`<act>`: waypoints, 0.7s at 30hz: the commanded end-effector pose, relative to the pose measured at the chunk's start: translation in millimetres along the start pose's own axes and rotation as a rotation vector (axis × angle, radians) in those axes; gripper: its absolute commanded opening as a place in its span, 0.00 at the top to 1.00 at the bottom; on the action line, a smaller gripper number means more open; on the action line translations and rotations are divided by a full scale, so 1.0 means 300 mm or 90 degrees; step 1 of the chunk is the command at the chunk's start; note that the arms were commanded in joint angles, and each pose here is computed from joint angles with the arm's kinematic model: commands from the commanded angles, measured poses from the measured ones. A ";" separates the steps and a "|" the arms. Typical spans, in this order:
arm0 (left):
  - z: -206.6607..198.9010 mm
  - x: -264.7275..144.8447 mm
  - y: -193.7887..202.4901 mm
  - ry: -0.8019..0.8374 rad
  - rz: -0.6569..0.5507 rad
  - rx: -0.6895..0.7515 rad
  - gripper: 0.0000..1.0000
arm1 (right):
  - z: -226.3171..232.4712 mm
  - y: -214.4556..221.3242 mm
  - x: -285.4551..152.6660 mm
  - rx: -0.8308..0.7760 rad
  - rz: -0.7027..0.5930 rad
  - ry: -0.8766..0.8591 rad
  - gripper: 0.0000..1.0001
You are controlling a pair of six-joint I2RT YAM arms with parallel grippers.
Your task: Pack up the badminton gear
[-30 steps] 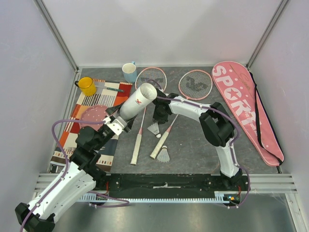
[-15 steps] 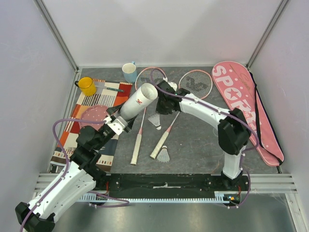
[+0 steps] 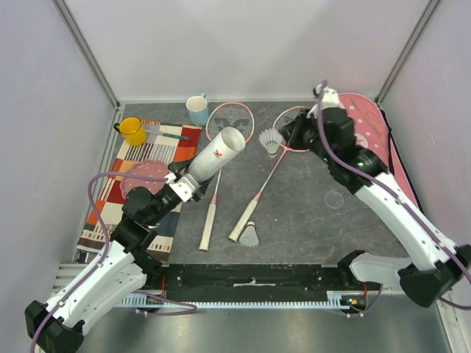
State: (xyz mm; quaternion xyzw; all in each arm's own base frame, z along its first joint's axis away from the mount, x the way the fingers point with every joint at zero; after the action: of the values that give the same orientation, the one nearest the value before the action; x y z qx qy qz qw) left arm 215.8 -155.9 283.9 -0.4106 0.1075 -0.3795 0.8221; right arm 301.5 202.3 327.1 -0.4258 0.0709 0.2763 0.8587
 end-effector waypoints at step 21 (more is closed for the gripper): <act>0.009 0.030 -0.106 0.016 -0.097 -0.057 0.63 | 0.554 -0.250 -0.363 0.178 -0.012 -0.469 1.00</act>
State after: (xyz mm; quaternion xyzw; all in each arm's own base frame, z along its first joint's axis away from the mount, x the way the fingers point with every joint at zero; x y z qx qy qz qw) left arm 212.1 -170.1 278.7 -0.4358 0.1449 -0.4042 0.7910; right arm 246.5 242.0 499.5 -0.2231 -0.1652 0.3699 0.8866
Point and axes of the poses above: each gripper's point midway between its finger pads, its own x axis out along the fingers, its own z axis along the line the jaws close on, y = z × x, the point moved 4 cm from there along -x, back along the fingers, and after that the axes turned 13 degrees about x, right-handed, at the moved point
